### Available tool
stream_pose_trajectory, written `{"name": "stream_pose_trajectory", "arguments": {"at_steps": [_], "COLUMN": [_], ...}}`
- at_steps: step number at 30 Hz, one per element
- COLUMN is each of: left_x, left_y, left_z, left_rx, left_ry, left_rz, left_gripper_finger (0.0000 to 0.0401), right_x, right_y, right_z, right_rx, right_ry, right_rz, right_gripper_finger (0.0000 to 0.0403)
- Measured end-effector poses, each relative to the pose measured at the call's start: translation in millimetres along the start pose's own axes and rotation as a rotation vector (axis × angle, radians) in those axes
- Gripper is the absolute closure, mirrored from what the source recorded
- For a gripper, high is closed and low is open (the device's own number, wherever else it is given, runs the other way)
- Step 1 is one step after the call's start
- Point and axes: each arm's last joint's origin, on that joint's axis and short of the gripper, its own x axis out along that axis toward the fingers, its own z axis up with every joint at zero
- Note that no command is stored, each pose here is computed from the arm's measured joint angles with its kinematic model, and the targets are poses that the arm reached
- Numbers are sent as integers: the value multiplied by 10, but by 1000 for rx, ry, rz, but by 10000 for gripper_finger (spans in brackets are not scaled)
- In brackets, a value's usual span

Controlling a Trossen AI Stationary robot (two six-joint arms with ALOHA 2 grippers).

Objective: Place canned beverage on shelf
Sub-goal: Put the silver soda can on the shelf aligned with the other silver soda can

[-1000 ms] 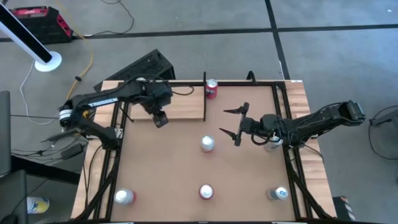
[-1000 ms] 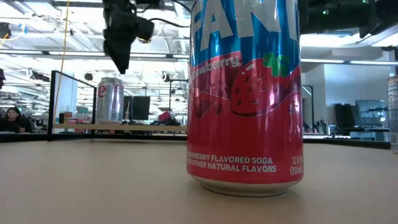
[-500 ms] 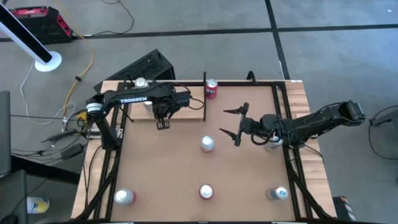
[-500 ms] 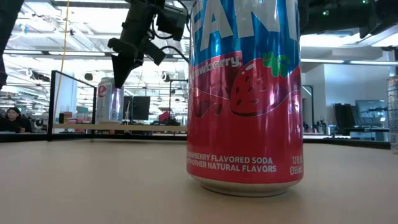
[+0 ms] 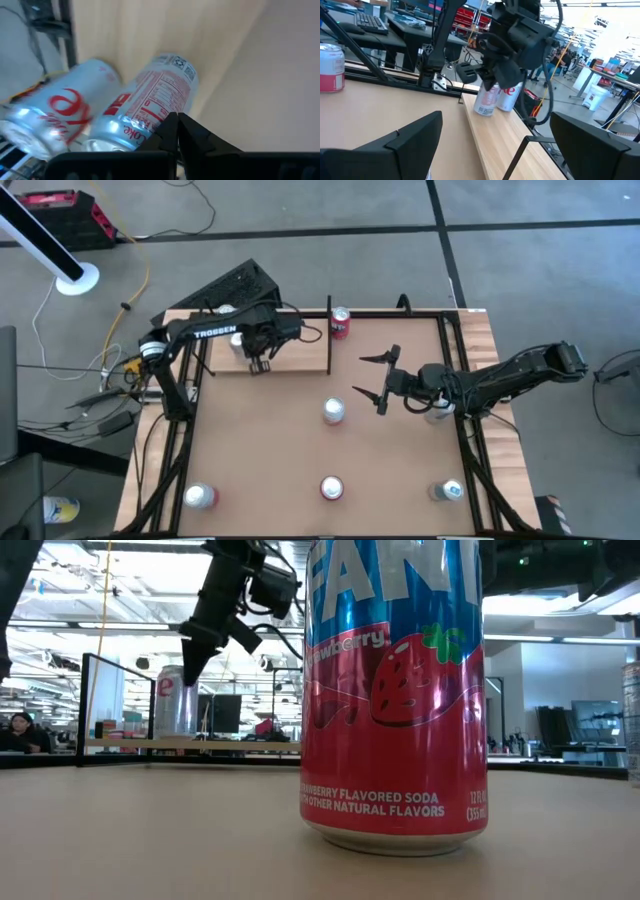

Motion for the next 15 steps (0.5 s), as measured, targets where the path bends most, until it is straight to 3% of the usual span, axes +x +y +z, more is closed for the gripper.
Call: {"name": "stream_pose_trajectory", "arguments": {"at_steps": [15], "left_x": [176], "left_y": [446], "left_z": [-6], "left_rx": [-118], "left_ry": [1], "left_rz": [85], "left_gripper_finger": [401], "right_x": [0], "right_y": [0], "right_z": [0], "right_rx": [-18], "right_ry": [0], "right_rz": [-1], "right_gripper_finger": [8]}}
